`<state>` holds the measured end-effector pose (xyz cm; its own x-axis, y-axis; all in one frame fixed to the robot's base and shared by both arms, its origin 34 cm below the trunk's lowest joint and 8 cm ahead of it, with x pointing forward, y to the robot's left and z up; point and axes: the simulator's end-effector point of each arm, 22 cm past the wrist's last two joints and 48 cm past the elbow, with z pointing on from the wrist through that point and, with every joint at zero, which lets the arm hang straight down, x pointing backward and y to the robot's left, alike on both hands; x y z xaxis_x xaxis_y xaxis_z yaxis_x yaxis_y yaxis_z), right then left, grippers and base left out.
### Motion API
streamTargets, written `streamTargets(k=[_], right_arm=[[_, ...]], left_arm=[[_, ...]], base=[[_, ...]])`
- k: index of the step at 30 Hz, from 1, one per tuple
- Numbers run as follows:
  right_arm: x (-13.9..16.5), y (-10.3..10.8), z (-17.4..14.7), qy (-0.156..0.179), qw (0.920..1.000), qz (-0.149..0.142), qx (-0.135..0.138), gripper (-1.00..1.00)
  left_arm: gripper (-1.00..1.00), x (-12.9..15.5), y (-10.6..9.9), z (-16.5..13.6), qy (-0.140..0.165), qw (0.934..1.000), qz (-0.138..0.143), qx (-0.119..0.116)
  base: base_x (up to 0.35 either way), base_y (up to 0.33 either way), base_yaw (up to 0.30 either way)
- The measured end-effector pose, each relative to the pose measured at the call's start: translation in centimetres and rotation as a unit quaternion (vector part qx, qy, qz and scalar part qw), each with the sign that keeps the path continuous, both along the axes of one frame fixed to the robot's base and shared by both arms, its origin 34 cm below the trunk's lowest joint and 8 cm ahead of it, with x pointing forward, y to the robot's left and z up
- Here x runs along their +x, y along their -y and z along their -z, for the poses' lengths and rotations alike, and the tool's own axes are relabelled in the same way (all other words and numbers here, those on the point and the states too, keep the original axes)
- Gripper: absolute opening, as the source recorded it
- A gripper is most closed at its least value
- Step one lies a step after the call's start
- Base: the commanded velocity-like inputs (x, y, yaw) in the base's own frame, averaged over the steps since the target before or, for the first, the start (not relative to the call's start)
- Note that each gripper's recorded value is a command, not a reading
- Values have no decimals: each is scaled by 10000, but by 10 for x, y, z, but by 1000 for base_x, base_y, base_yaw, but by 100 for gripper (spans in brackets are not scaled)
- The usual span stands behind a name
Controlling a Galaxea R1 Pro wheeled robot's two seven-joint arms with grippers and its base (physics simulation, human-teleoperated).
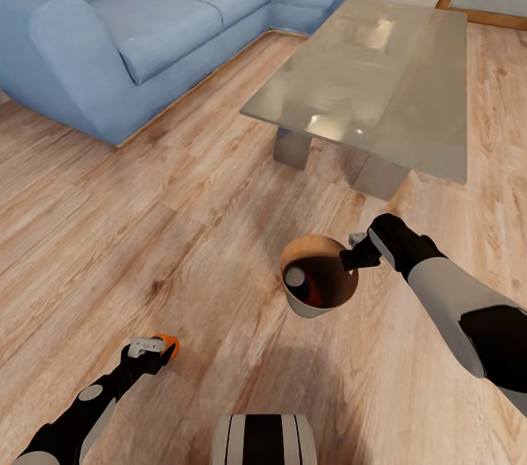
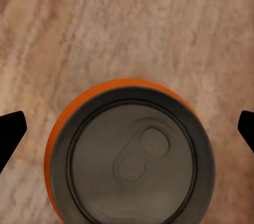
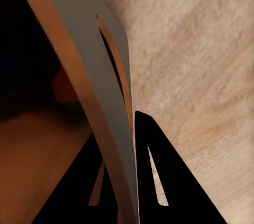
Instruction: Put the three can of soda from the living room inside the tash can in the kitchen.
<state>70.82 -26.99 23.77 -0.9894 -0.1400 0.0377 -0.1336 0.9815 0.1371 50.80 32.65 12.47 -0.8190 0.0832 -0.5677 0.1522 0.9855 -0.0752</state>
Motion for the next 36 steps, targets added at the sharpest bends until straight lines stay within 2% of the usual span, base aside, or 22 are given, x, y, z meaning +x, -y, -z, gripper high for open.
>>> streamTargets(k=[11, 22, 23, 36], right_arm=[[0, 0, 0, 3, 10000, 2, 0, -100], [0, -1, 0, 8, 10000, -8, -3, -100], [0, -1, 0, 8, 10000, -9, -3, -100], [1, -2, 0, 16, 10000, -19, -11, -100]], left_arm=[[100, -8, -1, 4, -127, 9999, 12, 13], [100, -6, -1, 4, -105, 9999, -16, 6], [-100, -7, -1, 4, -108, 9999, -14, 7], [-100, -7, 0, 4, -129, 9999, -1, 0]], base=[[0, 0, 0], [0, 0, 0], [0, 0, 0], [0, 0, 0]])
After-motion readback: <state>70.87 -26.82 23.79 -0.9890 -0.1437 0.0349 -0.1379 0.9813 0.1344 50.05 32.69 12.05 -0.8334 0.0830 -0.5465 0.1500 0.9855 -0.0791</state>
